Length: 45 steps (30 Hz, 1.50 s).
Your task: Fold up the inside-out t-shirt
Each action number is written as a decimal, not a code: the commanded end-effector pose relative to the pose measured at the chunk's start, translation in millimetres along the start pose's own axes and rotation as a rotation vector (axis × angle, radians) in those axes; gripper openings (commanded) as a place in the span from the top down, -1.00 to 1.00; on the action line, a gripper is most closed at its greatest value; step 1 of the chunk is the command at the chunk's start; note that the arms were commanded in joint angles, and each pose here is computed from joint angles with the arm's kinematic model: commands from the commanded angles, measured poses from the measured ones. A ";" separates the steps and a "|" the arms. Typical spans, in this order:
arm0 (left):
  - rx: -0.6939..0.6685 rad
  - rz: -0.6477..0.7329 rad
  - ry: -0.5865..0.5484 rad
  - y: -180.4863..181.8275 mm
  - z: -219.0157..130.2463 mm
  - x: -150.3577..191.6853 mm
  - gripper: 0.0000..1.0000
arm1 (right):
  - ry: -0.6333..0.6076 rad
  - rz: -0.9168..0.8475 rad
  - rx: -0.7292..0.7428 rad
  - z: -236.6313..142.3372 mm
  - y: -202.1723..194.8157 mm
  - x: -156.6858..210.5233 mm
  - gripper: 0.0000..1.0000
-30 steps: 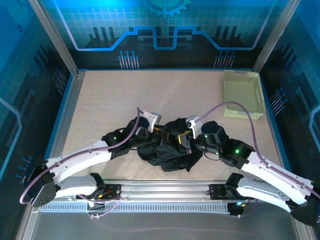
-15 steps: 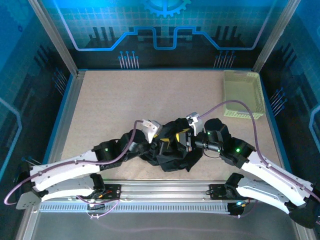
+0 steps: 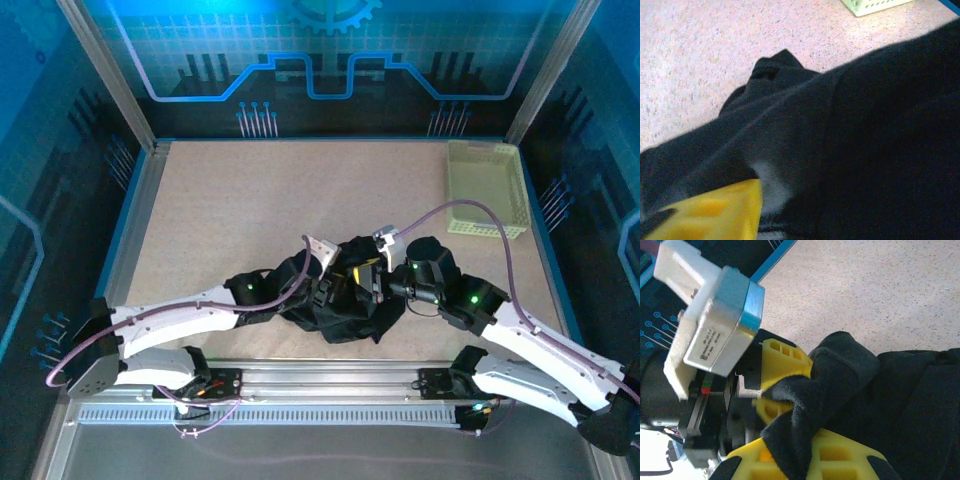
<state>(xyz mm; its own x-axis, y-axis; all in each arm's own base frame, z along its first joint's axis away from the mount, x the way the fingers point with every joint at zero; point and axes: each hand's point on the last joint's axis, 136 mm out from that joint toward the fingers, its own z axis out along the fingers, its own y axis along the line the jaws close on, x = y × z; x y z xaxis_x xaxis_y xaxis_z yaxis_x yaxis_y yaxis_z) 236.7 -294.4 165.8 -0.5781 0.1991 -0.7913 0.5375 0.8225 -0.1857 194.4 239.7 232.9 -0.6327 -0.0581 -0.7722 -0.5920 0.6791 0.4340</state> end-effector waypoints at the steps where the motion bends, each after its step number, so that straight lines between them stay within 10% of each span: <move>1: 0.146 -0.059 -0.030 -10.5 -4.1 -2.2 0.35 | -0.076 -0.003 0.042 -18.2 -5.5 -19.3 1.00; 8: 0.445 -0.055 -0.092 -50.2 -31.5 -9.0 1.00 | -0.045 0.082 0.143 -10.7 -44.5 -9.8 0.94; 18: 0.512 -0.109 -0.164 -47.1 -43.4 -21.5 1.00 | 0.026 0.030 0.400 -23.3 -83.1 -13.0 -0.21; 33: 0.472 -0.204 -0.187 -19.2 -36.1 -24.7 1.00 | 0.110 -0.100 0.025 8.5 29.1 20.5 0.02; 45: 0.472 -0.193 -0.182 -16.5 -43.0 -14.5 1.00 | 0.142 0.048 0.198 44.7 -35.0 15.5 0.02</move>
<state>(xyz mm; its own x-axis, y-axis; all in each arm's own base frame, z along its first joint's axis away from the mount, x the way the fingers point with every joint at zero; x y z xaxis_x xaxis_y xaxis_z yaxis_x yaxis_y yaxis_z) 213.6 -290.5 199.8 -0.6128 -0.0503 -0.7886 0.6571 0.5219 -0.5439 211.5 251.3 172.0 -0.7202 -0.2107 -0.6610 -0.5025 0.8153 0.2876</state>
